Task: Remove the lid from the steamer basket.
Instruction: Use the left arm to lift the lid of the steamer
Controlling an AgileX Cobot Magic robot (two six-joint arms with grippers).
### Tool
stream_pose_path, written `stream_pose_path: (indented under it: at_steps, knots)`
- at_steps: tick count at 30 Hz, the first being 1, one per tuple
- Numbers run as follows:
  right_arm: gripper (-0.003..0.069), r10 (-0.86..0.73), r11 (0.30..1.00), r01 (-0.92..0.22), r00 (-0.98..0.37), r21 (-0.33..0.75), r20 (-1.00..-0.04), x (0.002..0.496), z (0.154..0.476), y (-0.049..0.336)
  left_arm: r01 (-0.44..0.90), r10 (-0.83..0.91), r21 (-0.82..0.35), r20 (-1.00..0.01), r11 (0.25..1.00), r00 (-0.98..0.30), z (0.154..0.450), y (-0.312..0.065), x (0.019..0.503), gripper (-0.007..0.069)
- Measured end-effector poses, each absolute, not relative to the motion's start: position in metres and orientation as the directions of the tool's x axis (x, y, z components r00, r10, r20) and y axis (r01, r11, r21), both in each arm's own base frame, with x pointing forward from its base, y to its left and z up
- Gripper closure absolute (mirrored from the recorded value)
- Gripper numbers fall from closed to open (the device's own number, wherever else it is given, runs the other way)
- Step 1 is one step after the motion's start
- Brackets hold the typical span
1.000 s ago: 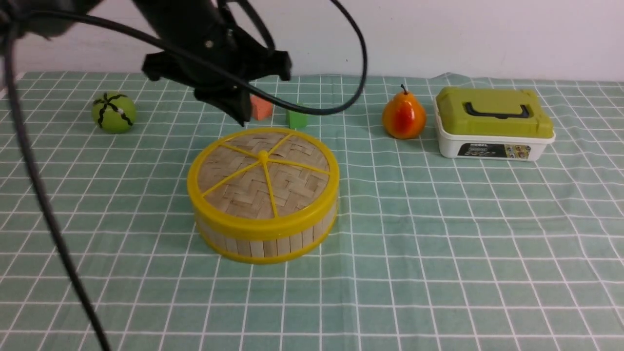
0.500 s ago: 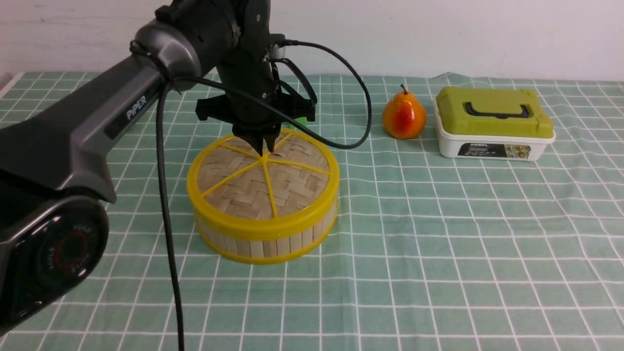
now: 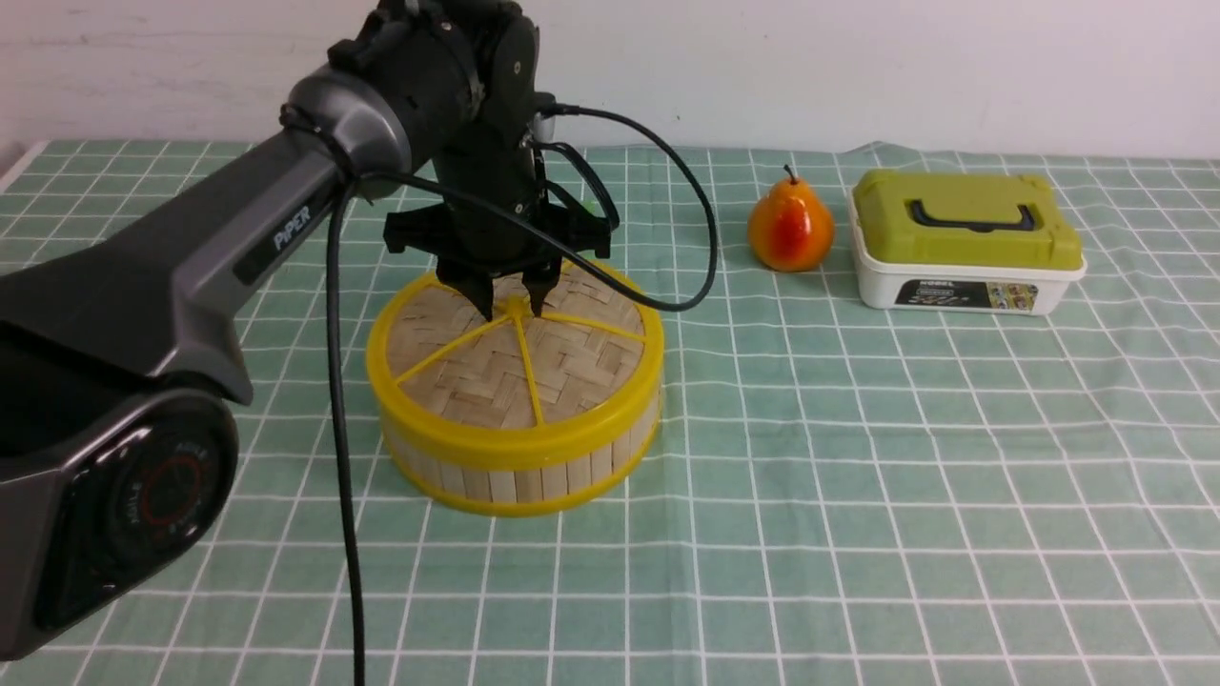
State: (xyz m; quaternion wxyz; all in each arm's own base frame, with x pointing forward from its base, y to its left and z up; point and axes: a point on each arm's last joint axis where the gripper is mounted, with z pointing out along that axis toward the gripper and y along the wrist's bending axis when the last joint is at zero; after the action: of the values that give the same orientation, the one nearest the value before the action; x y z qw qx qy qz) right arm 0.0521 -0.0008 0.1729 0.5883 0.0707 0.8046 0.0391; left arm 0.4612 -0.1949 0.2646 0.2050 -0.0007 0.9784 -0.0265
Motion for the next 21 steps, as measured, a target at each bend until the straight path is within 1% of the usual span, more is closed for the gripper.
stream_pose_path:
  at_steps: [7, 8, 9, 11, 12, 13, 15, 21]
  knots:
    - [0.0418, 0.160, 0.987, 0.068, -0.298, 0.146, -0.941, 0.0521, 0.1729, -0.0008, 0.010, -0.013, -0.053, -0.404, 0.999, -0.915, 0.2641, -0.1953, 0.4621, 0.0338]
    - [0.0418, 0.160, 0.987, 0.068, -0.298, 0.146, -0.941, 0.0521, 0.1729, -0.0008, 0.010, -0.013, -0.054, -0.405, 0.999, -0.914, 0.2645, -0.1953, 0.4621, 0.0360]
    - [0.0418, 0.160, 0.987, 0.068, -0.298, 0.146, -0.941, 0.0521, 0.1729, -0.0008, 0.010, -0.013, -0.054, -0.405, 0.999, -0.914, 0.2645, -0.1953, 0.4621, 0.0363]
    - [0.0418, 0.160, 0.987, 0.068, -0.298, 0.146, -0.941, 0.0521, 0.1729, -0.0008, 0.010, -0.013, -0.055, -0.406, 0.998, -0.914, 0.2649, -0.1953, 0.4622, 0.0413]
    - [0.0418, 0.160, 0.987, 0.068, -0.298, 0.146, -0.941, 0.0521, 0.1729, -0.0008, 0.010, -0.013, -0.055, -0.406, 0.998, -0.914, 0.2649, -0.1953, 0.4622, 0.0417]
    - [0.0418, 0.160, 0.987, 0.068, -0.298, 0.146, -0.941, 0.0521, 0.1729, -0.0008, 0.011, -0.013, -0.055, -0.410, 0.998, -0.912, 0.2653, -0.1954, 0.4626, 0.0465]
    - [0.0418, 0.160, 0.987, 0.068, -0.298, 0.146, -0.941, 0.0521, 0.1729, -0.0008, 0.011, -0.013, -0.055, -0.412, 0.998, -0.911, 0.2654, -0.1954, 0.4627, 0.0510]
    - [0.0418, 0.160, 0.987, 0.068, -0.298, 0.146, -0.941, 0.0521, 0.1729, -0.0008, 0.011, -0.013, -0.055, -0.413, 0.998, -0.910, 0.2664, -0.1953, 0.4626, 0.0515]
